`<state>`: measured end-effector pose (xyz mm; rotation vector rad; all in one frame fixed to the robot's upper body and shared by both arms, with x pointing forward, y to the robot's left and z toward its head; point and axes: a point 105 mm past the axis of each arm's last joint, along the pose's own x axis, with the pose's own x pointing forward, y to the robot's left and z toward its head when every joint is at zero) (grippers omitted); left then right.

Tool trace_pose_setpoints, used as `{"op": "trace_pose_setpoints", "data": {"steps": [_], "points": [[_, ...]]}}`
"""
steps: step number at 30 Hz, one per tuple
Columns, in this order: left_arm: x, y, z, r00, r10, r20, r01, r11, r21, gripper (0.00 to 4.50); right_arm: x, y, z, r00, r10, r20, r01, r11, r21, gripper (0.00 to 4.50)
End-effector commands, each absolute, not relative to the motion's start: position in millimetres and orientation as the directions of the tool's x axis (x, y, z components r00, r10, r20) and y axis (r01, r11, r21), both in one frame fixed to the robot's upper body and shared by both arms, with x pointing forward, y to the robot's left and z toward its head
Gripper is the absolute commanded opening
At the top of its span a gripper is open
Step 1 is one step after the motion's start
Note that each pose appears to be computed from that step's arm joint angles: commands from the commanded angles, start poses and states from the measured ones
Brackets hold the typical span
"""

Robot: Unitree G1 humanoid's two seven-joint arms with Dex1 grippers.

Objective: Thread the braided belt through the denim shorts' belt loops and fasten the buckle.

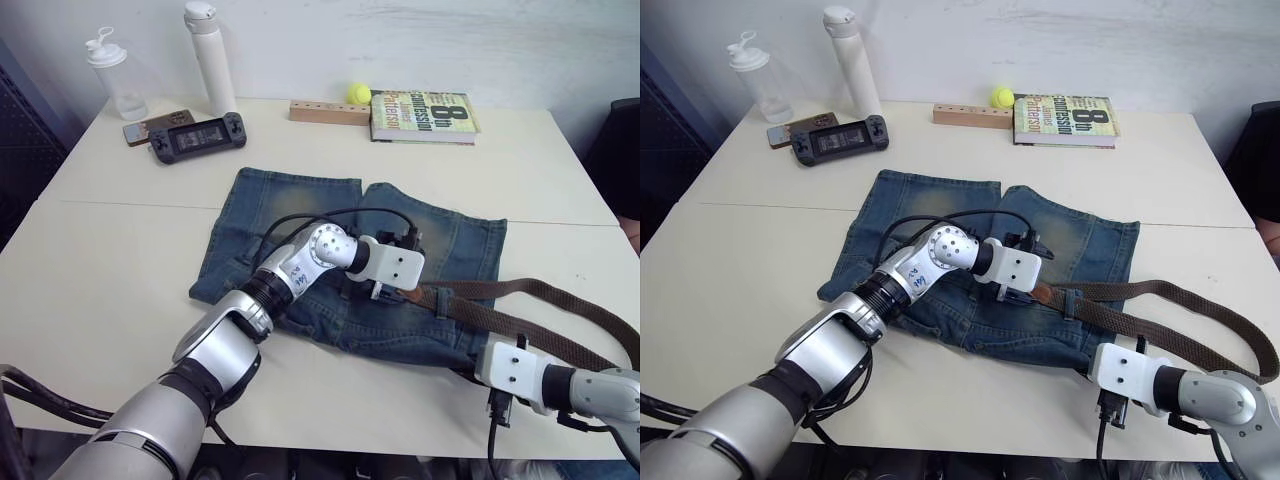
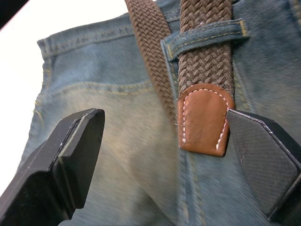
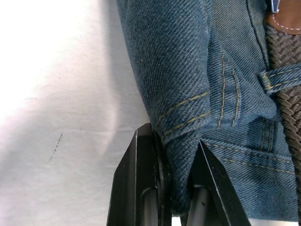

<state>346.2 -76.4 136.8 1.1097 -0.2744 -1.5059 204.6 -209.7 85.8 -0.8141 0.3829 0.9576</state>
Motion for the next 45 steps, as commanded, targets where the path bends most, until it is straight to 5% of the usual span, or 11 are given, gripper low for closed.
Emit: {"op": "trace_pose_setpoints", "data": {"steps": [1,8,15,25,36,45], "points": [[344,-78,138,0.129,-0.860,-0.494,0.599,-0.329,0.730,4.50,202,-205,88,0.540,0.576,-0.614,-0.839,0.309,-0.448,0.04],[331,-74,136,0.036,-0.844,-0.535,0.608,-0.406,0.682,4.50,206,-204,88,0.544,0.572,-0.613,-0.836,0.313,-0.450,0.04],[339,-70,111,0.087,-0.757,-0.648,0.619,-0.468,0.631,4.50,211,-201,89,0.549,0.574,-0.608,-0.833,0.312,-0.457,0.04],[339,-86,146,0.024,-0.836,-0.548,0.703,-0.376,0.604,4.50,209,-200,88,0.553,0.569,-0.609,-0.832,0.328,-0.449,0.04],[355,-83,164,0.122,-0.831,-0.542,0.626,-0.360,0.692,4.50,215,-195,89,0.553,0.575,-0.603,-0.831,0.326,-0.451,0.04],[356,-78,140,0.161,-0.765,-0.624,0.520,-0.472,0.712,4.50,217,-193,89,0.553,0.575,-0.603,-0.831,0.324,-0.453,0.04]]}}
